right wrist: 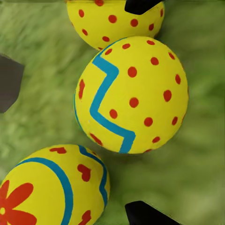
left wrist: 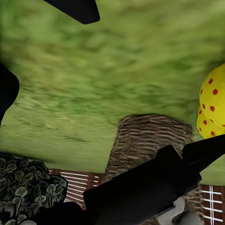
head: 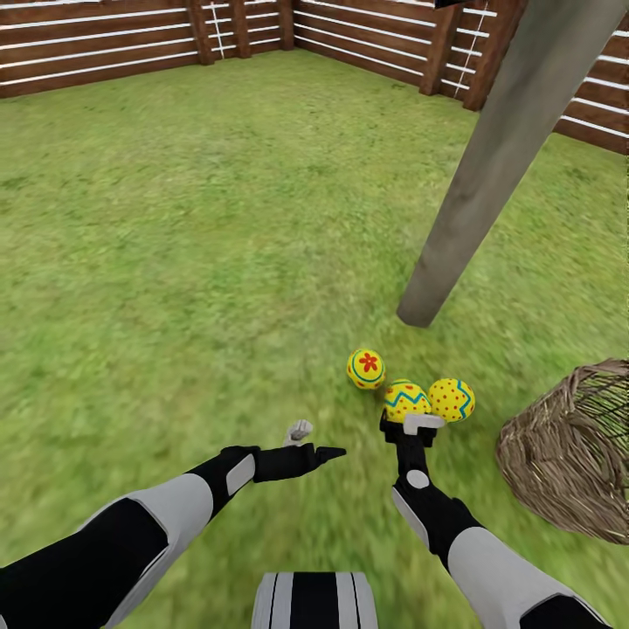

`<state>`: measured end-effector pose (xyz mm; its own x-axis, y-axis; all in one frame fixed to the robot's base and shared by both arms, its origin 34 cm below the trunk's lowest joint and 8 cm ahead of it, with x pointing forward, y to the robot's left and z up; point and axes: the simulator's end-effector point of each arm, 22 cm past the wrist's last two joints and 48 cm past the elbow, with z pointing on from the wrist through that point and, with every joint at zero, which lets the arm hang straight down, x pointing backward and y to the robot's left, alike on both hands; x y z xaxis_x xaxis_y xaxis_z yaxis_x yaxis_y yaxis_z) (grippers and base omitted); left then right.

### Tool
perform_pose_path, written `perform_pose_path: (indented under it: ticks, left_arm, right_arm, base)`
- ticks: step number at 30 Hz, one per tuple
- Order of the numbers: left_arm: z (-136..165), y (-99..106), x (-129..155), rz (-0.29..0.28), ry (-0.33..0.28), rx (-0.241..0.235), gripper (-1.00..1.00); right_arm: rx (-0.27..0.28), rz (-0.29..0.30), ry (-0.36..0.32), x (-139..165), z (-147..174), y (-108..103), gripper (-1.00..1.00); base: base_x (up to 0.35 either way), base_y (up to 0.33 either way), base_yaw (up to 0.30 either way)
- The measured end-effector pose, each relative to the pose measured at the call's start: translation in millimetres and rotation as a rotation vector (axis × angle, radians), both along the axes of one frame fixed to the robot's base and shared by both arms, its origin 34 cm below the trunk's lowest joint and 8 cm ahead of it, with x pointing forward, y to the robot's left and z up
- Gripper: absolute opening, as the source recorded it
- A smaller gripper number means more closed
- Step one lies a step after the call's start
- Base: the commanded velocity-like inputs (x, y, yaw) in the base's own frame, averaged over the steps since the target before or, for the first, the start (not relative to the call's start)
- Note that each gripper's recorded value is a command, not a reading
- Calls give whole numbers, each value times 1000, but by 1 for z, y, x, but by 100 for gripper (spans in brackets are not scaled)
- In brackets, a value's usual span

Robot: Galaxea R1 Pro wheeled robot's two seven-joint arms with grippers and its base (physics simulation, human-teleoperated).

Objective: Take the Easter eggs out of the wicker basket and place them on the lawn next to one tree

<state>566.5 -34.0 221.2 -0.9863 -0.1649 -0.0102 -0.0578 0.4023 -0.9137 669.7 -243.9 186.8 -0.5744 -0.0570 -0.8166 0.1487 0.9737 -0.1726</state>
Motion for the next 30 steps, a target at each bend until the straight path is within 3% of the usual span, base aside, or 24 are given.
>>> perform_pose_path:
  ticks: [6, 24, 26, 29, 30]
  left_arm:
    - [12, 0, 6, -2, -22, 2, 100]
    - [50, 0, 24, -2, -96, 2, 100]
    - [45, 3, 26, 1, -104, 51, 100]
    - [19, 16, 41, 37, -160, 256, 100]
    - [14, 22, 45, 49, -172, 301, 100]
  right_arm:
    - [-1, 1, -23, 7, 14, 0, 100]
    - [-12, 14, -70, 19, 51, -3, 100]
    - [-12, 13, -78, 21, 56, -3, 100]
    - [-17, 12, -75, 19, 59, -5, 100]
    - [-19, 12, -72, 18, 59, -5, 100]
  base:
    - [-82, 0, 0]
    - [-328, 0, 0]
    - [-332, 0, 0]
    - [-332, 0, 0]
    - [-332, 0, 0]
